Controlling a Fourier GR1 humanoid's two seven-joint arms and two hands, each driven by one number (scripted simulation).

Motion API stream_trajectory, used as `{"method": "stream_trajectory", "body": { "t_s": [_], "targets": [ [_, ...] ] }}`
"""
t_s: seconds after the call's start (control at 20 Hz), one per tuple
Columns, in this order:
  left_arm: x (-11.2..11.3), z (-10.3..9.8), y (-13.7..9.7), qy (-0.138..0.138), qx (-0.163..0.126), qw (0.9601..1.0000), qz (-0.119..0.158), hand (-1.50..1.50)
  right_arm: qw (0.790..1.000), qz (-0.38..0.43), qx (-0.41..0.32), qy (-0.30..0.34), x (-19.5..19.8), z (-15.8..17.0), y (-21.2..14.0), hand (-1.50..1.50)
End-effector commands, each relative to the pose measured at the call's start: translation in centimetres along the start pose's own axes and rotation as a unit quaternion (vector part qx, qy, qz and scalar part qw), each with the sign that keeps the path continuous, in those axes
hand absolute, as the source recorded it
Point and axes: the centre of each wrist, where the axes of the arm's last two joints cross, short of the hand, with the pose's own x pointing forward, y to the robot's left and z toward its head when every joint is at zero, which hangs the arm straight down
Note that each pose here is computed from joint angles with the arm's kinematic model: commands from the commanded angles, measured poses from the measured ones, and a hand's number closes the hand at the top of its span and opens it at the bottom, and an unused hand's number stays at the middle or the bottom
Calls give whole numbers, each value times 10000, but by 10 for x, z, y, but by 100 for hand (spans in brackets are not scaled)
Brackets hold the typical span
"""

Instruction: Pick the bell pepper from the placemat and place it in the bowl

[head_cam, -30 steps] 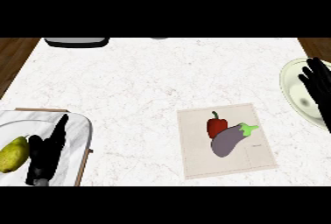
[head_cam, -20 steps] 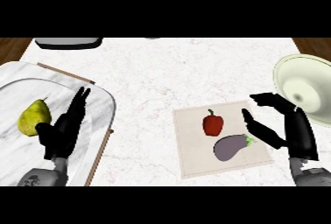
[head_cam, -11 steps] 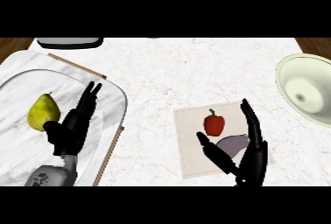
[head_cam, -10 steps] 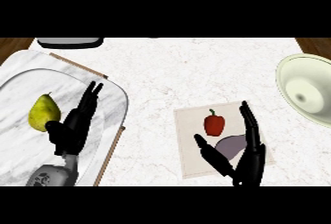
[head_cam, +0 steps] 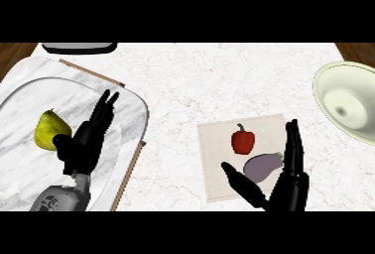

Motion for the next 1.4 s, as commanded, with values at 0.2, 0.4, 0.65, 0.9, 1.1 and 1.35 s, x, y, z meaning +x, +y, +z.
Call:
{"method": "stream_trajectory", "body": {
  "t_s": [0.2, 0.4, 0.65, 0.9, 1.1, 1.35],
  "targets": [
    [13, -2, 9, -190, -35, 9998, 74, 0, 9867, 683, 768, 1262, 34, -32, -2, -150],
    [-9, 15, -8, -255, -137, 9996, 77, 0, 9740, 965, 1102, 1728, 35, -31, 26, -150],
    [-15, -7, 12, -185, -37, 9998, 115, 0, 9677, 888, 1352, 1933, 12, -28, 19, -150],
    [10, -12, 2, -194, -39, 9998, 71, 0, 9726, 664, 1454, 1686, 1, -15, -8, -150],
    [-6, -8, 1, -238, -16, 9997, 33, 0, 9760, 373, 1402, 1626, 4, -12, 19, -150],
    [-7, -11, -3, -247, 22, 9997, 82, 0, 9802, 50, 1349, 1450, 11, -5, 7, -150]
  ]
}}
